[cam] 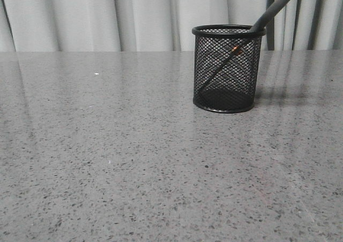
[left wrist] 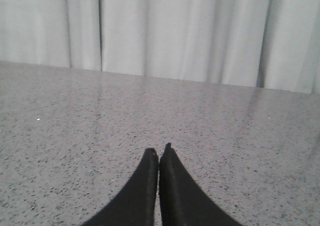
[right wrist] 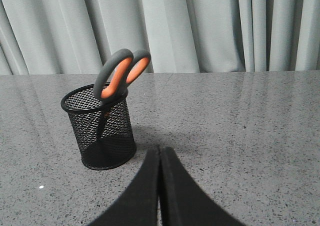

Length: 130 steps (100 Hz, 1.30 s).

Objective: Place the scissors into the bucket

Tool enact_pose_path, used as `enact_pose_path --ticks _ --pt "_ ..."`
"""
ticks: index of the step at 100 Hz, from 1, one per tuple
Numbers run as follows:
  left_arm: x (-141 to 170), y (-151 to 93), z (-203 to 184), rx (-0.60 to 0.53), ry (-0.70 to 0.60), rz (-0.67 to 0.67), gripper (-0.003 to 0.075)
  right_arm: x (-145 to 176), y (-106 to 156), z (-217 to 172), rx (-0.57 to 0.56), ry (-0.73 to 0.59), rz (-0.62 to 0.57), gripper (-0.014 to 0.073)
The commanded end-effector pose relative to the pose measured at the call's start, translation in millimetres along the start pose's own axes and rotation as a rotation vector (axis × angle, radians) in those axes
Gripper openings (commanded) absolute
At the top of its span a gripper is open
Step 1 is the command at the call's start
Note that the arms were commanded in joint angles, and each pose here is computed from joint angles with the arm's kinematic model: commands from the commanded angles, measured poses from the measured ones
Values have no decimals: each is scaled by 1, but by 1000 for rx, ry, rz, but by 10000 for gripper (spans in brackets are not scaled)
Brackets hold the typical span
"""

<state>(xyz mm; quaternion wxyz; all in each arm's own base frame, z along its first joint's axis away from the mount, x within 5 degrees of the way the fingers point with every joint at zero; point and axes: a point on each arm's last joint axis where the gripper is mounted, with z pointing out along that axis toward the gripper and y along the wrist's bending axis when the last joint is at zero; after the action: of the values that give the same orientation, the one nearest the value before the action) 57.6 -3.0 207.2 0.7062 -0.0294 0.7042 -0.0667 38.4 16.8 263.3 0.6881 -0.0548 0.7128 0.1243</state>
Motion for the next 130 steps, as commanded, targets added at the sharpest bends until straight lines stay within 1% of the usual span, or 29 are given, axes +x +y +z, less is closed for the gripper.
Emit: enact_pose_path --ticks 1,13,114,116,124,130 --pt "6 2 -1 -25 -33 -9 -21 -14 -1 -1 20 -85 -1 -65" --pt "9 4 -2 -53 -9 -17 -21 -14 -1 -2 20 -87 -1 -65" --pt "7 4 -2 -51 -21 -29 -21 -14 -1 -2 20 -87 -1 -66" --pt "7 4 -2 -51 -21 -29 -21 -14 -1 -1 24 -89 -7 -66" --pt "7 4 -2 -51 -21 -27 -21 -8 -5 1 61 -89 -91 -65" --pt "7 4 -2 -51 -21 -27 -21 -1 -8 4 82 -99 -115 -66"
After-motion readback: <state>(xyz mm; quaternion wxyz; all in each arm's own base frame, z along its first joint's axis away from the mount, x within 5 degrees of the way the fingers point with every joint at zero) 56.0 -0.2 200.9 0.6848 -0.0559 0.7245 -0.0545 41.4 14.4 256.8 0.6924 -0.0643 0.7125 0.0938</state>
